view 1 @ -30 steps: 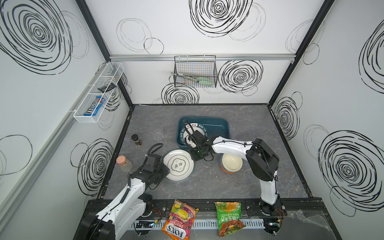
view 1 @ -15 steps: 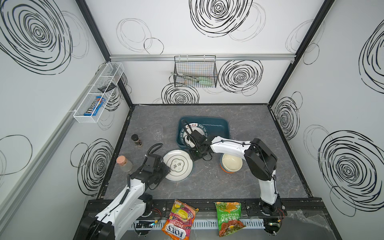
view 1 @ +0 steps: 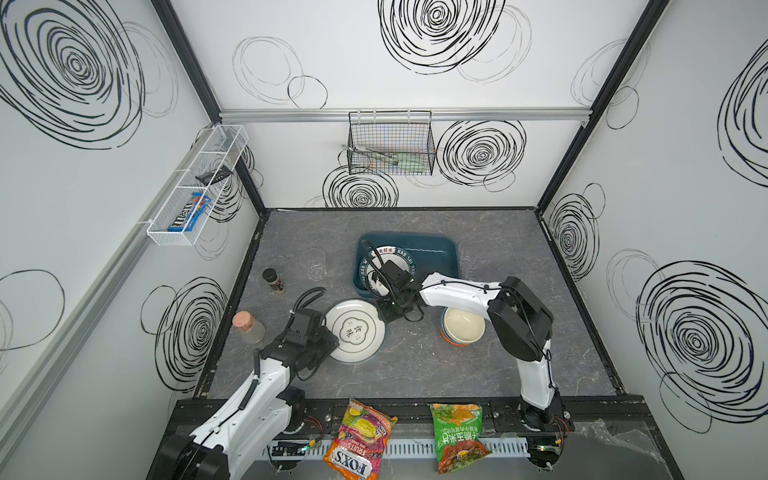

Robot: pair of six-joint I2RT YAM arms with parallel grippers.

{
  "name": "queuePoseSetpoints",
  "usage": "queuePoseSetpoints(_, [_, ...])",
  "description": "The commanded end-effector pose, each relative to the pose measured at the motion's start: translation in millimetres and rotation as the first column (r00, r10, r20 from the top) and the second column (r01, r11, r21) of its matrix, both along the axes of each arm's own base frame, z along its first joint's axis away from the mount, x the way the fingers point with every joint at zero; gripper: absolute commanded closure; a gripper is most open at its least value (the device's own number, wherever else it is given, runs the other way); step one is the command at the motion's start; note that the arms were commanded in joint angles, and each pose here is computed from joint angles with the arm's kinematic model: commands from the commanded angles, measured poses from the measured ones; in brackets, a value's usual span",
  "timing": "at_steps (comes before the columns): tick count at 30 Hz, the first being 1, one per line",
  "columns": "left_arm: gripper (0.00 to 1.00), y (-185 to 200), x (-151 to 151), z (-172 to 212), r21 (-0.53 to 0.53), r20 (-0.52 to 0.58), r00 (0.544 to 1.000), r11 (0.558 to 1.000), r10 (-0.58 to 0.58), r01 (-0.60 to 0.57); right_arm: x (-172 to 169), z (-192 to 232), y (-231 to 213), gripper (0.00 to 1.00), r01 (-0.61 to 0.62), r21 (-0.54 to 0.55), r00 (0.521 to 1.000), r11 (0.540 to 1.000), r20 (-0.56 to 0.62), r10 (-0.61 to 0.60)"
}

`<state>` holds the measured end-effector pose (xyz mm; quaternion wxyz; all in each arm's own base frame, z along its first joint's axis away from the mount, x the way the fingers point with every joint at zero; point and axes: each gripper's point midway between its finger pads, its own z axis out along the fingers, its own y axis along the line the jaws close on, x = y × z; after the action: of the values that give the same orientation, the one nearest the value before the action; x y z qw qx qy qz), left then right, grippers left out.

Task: Place the mixed dishes into the plastic bin

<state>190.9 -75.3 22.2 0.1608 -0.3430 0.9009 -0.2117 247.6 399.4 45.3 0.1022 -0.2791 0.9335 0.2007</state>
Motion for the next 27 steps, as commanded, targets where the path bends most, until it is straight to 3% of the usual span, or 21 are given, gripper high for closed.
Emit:
queuePoseSetpoints(1, [0.56, -9.5, 8.3, 7.8, -0.029, 0.043, 0.998, 0.999, -0.036, 0.037, -8.0, -2.6, -5.2, 0.77, -0.008, -0.03, 1.0, 1.0, -0.022, 0.007])
queuePoseSetpoints(11, [0.53, -25.4, 9.5, 5.3, -0.047, 0.027, 0.991, 0.99, -0.129, 0.13, 2.2, -1.4, -15.7, 0.71, 0.022, -0.034, 1.0, 0.999, -0.02, -0.023])
queuePoseSetpoints(17, [0.37, -24.1, 6.7, 2.1, -0.035, 0.004, 0.991, 0.99, -0.134, 0.134, 4.6, -2.0, -13.4, 0.71, 0.018, -0.032, 1.0, 0.999, -0.019, -0.019])
queuePoseSetpoints(27, [0.29, -11.6, 2.0, 1.8, 0.007, -0.014, 0.997, 0.997, -0.08, 0.08, 5.9, -4.9, -13.2, 0.75, 0.018, -0.045, 1.0, 0.999, -0.019, -0.019])
